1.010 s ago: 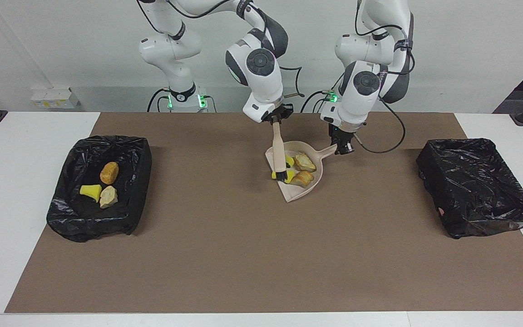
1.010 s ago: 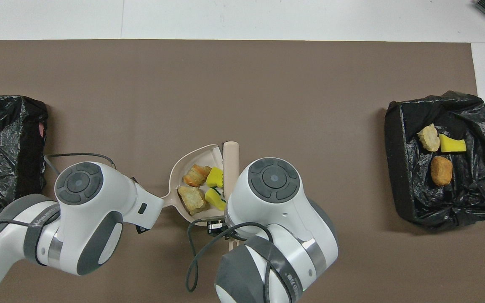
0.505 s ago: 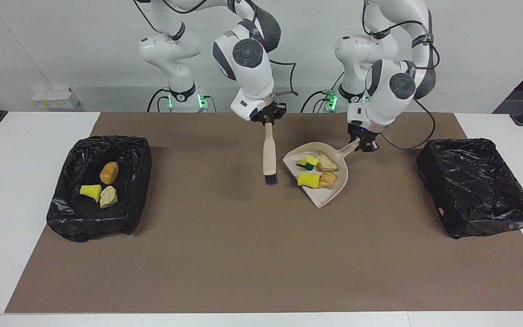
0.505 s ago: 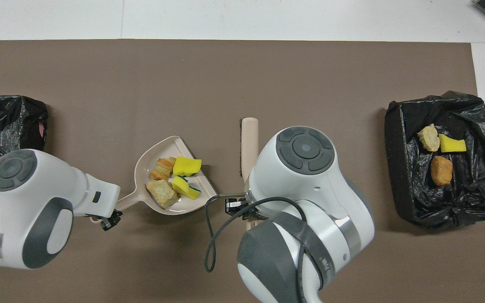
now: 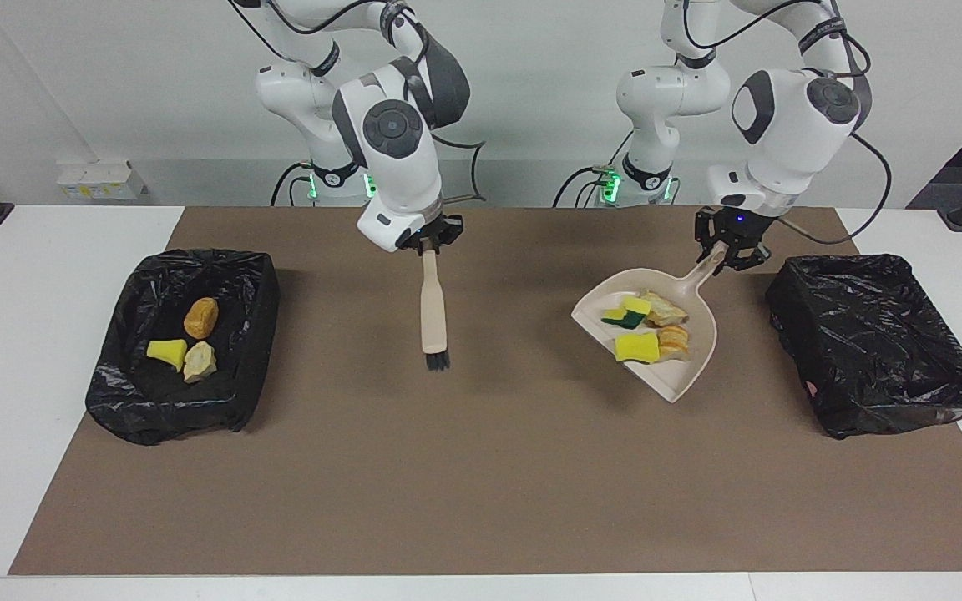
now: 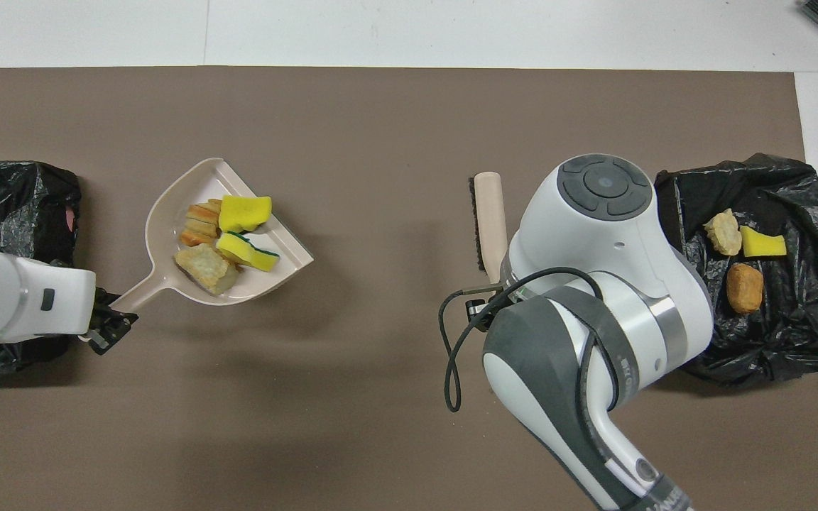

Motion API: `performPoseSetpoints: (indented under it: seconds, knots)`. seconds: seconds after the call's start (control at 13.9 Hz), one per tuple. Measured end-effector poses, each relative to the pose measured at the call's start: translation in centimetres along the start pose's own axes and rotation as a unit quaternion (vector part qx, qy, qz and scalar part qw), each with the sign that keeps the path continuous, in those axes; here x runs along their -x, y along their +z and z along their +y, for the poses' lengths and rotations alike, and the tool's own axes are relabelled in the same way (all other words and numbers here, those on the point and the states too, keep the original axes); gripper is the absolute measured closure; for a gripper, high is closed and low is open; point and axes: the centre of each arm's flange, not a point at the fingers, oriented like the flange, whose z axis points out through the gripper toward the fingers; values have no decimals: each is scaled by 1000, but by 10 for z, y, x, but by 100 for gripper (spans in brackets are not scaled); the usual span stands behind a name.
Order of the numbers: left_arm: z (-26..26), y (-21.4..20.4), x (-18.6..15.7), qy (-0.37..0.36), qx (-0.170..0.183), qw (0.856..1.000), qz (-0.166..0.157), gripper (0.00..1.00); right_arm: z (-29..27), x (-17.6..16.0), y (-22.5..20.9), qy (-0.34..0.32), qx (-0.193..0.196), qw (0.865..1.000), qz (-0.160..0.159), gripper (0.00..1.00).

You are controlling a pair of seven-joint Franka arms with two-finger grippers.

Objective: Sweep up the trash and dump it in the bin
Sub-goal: 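Carry the dustpan to the bin nearest the left gripper, then tip the dustpan over the bin with the left gripper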

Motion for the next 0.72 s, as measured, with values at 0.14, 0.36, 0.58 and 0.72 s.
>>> performPoseSetpoints:
  seconds: [0.14,0.36,0.58,0.72]
  knots:
    - [-28,-25,24,-25,-8,1000,12,67,-3,1,5,8,4,1000,-2,73]
    - [-71,-62,77,-72,-22,997,28,67,-13,14,25,20,18,999,-20,73]
    - [-115,-83,160,-81,-38,996,32,67,-33,35,38,12,10,999,-40,73]
    - [-134,-97,202,-88,-38,995,-2,67,-78,67,43,17,7,999,-46,73]
